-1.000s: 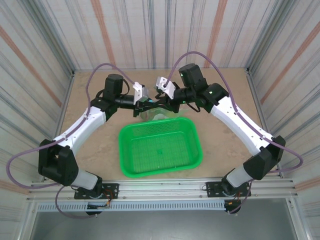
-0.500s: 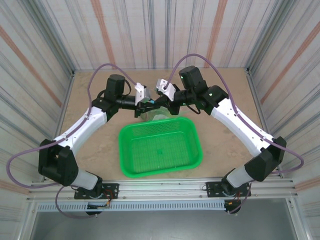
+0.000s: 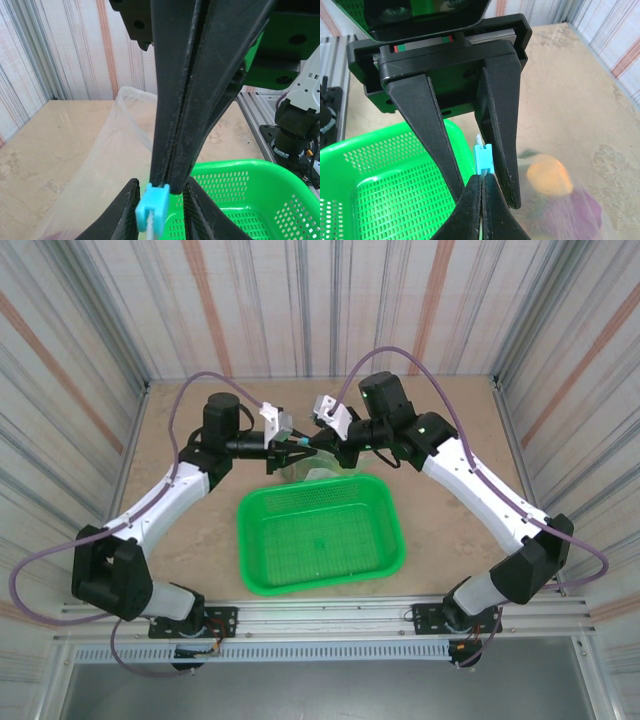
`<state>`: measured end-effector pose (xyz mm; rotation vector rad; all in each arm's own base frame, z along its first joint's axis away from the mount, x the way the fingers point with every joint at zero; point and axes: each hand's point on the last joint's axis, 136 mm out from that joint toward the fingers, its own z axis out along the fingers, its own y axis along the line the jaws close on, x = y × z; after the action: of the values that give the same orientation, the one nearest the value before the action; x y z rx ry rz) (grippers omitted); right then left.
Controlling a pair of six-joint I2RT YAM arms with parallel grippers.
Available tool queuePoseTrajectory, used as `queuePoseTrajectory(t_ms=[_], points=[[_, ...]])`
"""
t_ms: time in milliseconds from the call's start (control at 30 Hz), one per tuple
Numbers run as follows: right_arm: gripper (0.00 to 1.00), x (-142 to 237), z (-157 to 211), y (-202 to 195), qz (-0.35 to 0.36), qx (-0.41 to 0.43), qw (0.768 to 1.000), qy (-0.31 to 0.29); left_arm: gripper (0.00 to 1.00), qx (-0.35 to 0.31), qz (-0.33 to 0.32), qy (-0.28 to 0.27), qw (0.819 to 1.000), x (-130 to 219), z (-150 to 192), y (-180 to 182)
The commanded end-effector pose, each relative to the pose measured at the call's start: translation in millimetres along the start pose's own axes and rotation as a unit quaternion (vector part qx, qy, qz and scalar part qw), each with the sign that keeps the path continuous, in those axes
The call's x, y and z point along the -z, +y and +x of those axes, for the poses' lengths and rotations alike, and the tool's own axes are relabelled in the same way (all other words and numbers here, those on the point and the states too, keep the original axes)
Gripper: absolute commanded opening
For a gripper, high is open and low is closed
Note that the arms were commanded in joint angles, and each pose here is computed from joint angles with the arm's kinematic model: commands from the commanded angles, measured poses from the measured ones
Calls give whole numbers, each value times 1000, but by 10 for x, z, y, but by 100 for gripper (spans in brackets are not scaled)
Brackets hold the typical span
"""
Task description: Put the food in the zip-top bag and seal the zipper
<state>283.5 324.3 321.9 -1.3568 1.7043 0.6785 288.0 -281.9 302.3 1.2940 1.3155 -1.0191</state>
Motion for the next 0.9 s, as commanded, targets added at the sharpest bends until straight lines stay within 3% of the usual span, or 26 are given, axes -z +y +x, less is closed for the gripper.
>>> queuePoseTrajectory(t_ms=[0, 367, 600, 867], points=[[0, 152, -131, 23, 5, -4, 1000, -26, 26, -12, 1, -14, 1000, 86, -113, -75], [0, 243, -124, 0, 11, -13, 999, -34, 22, -8, -11, -10, 1000, 139, -103, -36], [0, 209, -91, 55, -2, -16, 999, -31, 7, -10, -5, -16, 1000, 122, -160, -26], [0, 169, -115, 72, -11, -15, 999, -30, 9, -19, 1, -15, 1000, 115, -201, -67]])
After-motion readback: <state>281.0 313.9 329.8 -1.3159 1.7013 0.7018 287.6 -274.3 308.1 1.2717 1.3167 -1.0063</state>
